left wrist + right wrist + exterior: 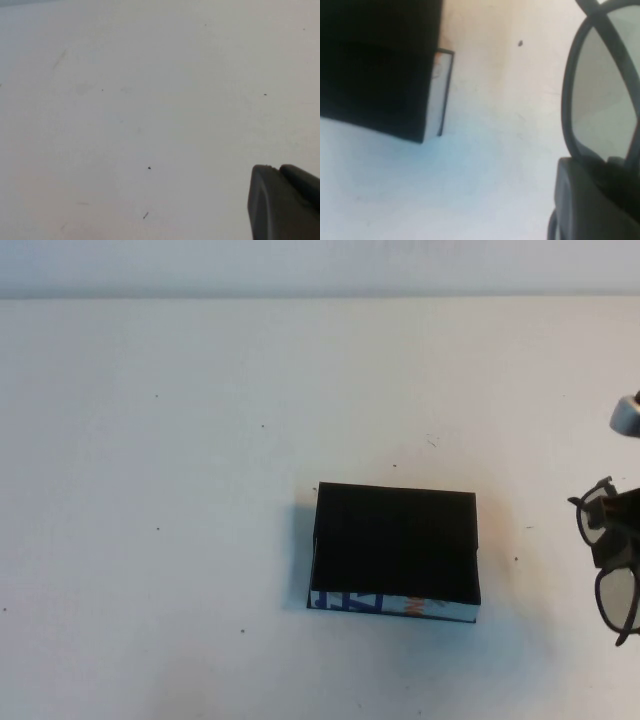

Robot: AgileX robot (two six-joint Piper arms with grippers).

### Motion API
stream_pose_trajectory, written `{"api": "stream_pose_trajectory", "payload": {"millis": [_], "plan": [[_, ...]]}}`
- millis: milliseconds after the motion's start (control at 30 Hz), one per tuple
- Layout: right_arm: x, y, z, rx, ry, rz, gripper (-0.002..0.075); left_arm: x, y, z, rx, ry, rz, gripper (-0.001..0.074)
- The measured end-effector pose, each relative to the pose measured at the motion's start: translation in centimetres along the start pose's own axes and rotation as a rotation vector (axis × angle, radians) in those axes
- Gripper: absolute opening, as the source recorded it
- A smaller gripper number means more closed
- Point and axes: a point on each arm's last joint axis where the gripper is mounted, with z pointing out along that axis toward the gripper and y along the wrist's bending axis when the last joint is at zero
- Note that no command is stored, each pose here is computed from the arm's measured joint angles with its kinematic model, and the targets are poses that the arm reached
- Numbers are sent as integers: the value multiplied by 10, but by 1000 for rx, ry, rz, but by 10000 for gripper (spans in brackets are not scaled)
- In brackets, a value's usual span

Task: Take glasses out of glasses case
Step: Place the glasses on the table

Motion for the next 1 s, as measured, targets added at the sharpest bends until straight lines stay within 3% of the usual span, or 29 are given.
{"api": "stream_pose_trajectory", "payload": {"millis": [267,733,1000], "plan": [[3,-15,40,27,-13,60,73,0,0,0,0,0,0,-4],[-1,-24,72,32,55,-26,84,0,0,0,0,0,0,-4],[2,-23,71,22,85,-26,330,0,0,0,0,0,0,-4]]}}
